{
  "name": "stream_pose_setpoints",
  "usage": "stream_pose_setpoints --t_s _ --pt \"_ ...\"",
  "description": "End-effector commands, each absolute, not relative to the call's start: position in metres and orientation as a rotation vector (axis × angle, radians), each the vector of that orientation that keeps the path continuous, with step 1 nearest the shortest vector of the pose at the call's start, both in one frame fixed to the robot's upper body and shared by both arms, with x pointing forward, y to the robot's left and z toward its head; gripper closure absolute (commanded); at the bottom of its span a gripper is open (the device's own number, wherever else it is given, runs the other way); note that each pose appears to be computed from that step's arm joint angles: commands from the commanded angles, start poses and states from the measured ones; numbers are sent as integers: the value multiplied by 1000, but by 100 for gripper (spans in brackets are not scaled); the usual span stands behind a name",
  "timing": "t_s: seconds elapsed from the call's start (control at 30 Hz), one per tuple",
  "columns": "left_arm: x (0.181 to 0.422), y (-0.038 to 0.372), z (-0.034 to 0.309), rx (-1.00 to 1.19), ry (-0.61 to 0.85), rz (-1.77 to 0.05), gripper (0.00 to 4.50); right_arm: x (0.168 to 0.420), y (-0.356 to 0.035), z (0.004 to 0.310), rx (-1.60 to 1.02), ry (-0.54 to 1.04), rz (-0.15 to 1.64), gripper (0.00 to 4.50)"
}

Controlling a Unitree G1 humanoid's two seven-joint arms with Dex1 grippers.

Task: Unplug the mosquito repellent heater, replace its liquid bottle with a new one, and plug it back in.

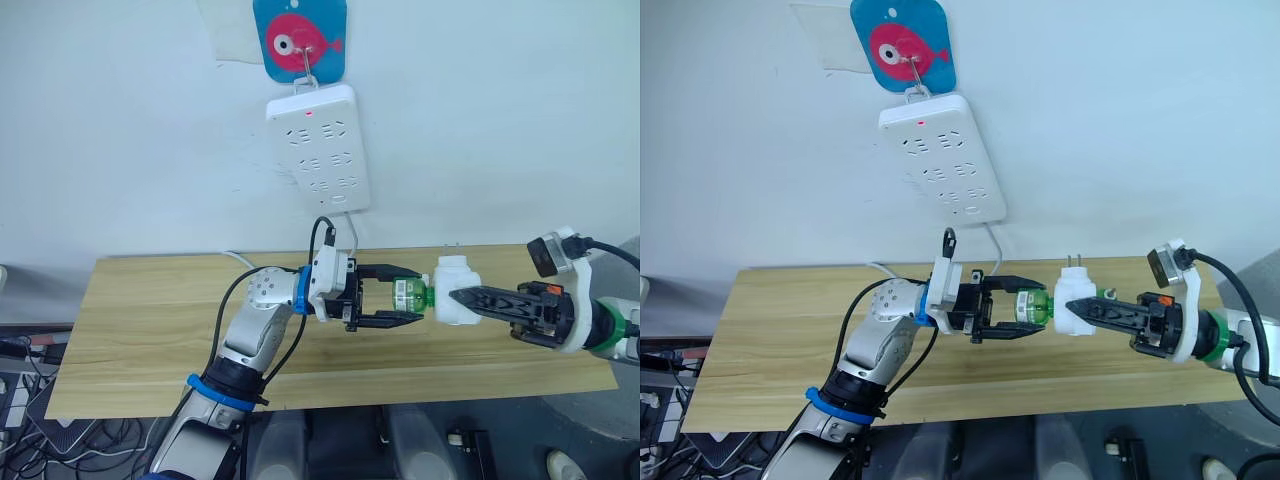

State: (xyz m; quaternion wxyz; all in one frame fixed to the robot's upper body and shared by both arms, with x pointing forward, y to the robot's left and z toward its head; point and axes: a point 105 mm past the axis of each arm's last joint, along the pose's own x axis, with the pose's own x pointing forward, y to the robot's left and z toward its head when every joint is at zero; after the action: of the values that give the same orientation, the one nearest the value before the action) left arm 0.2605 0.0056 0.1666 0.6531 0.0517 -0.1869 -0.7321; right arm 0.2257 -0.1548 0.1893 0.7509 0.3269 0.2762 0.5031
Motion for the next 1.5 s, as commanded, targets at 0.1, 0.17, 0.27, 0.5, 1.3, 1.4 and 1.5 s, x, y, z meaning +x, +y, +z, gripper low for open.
stream_pose_setpoints --t_s 0.1,0.17,0.27,0.5,1.3,1.4,1.5 --pt "246 -8 170 122 -467 -1738 221 224 -134 199 691 541 1149 153" --pt "246 -7 170 117 -465 -1740 221 222 -132 199 693 539 1164 153" --pt "248 -6 169 120 -460 -1736 221 220 -132 199 699 547 1181 153" --pt "250 -5 168 120 -449 -1723 221 215 -135 196 703 587 1203 2" --pt "248 -6 162 134 -408 -1726 221 217 -122 186 709 665 1237 2" --pt "250 -6 163 139 -414 -1715 221 223 -122 187 716 652 1223 2" --pt "250 -5 163 136 -414 -1710 221 223 -122 187 722 650 1220 2"
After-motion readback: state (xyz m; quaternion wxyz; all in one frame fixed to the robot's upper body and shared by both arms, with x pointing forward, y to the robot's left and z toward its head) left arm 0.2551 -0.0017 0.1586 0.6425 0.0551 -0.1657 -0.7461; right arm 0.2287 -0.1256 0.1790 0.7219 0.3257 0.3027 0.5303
